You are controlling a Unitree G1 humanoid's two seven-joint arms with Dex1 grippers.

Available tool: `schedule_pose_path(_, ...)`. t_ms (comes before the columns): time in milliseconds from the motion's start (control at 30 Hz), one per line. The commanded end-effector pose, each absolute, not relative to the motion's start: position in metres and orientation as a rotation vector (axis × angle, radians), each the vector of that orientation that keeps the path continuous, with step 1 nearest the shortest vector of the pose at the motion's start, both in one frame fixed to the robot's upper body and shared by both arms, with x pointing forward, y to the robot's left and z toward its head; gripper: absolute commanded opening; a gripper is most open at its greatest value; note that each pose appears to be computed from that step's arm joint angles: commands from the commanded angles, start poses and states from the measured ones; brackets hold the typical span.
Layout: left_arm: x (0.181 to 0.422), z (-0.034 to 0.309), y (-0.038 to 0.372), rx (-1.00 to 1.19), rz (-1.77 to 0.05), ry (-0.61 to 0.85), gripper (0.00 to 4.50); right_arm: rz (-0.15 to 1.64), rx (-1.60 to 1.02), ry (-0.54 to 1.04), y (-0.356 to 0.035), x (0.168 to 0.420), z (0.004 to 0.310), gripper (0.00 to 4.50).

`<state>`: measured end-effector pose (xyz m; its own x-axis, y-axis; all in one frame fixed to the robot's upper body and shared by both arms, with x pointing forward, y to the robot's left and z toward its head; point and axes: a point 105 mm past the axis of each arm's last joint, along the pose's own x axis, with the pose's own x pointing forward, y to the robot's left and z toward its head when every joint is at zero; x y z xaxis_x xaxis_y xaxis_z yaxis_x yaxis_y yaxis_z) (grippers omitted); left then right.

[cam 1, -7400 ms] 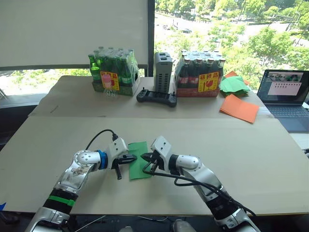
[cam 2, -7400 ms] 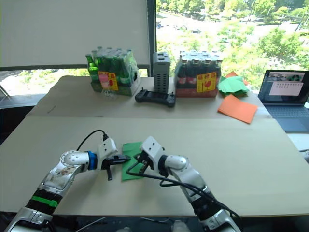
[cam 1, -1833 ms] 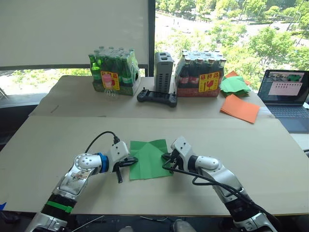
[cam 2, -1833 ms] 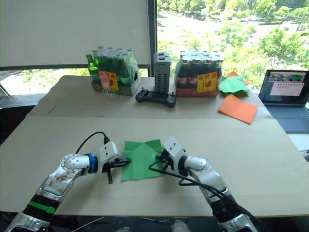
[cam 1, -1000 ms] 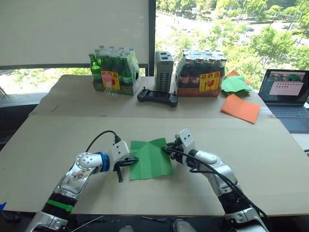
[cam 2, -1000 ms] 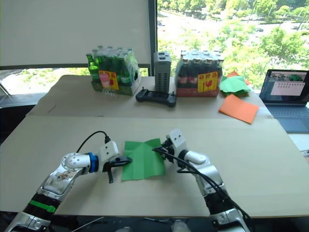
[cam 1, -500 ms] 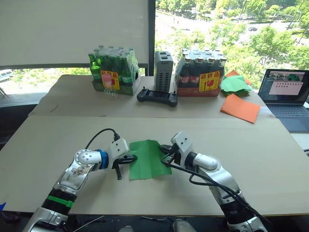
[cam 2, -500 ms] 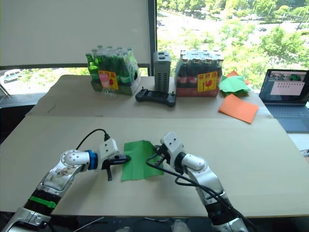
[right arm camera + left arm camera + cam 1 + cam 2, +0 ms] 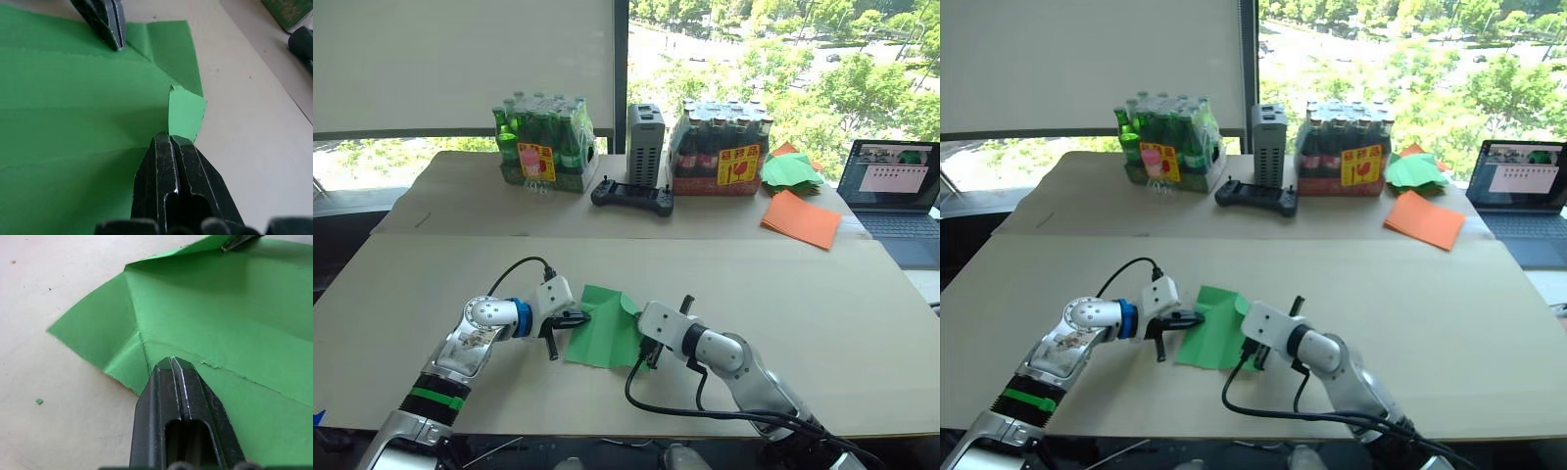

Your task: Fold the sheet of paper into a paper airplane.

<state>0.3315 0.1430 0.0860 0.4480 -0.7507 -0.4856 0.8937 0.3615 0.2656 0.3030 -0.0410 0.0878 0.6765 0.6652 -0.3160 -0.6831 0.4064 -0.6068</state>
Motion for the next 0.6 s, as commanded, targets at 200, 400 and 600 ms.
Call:
schedule_pose_path(200, 0.353, 0.132, 0.12, 0.611, -1.145, 0.172, 0.0, 0.844, -0.804, 0.014, -0.034, 0.304, 0.095, 0.04)
schedule_pose_path(400, 0.358, 0.145, 0.098, 0.544, -1.206, 0.125, 0.0, 0.848, -0.811, 0.026, -0.034, 0.305, 0.093, 0.04)
schedule_pose_path(600, 0.358, 0.139, 0.077, 0.477, -1.26, 0.126, 0.0, 0.857, -0.82, 0.029, -0.032, 0.304, 0.091, 0.04)
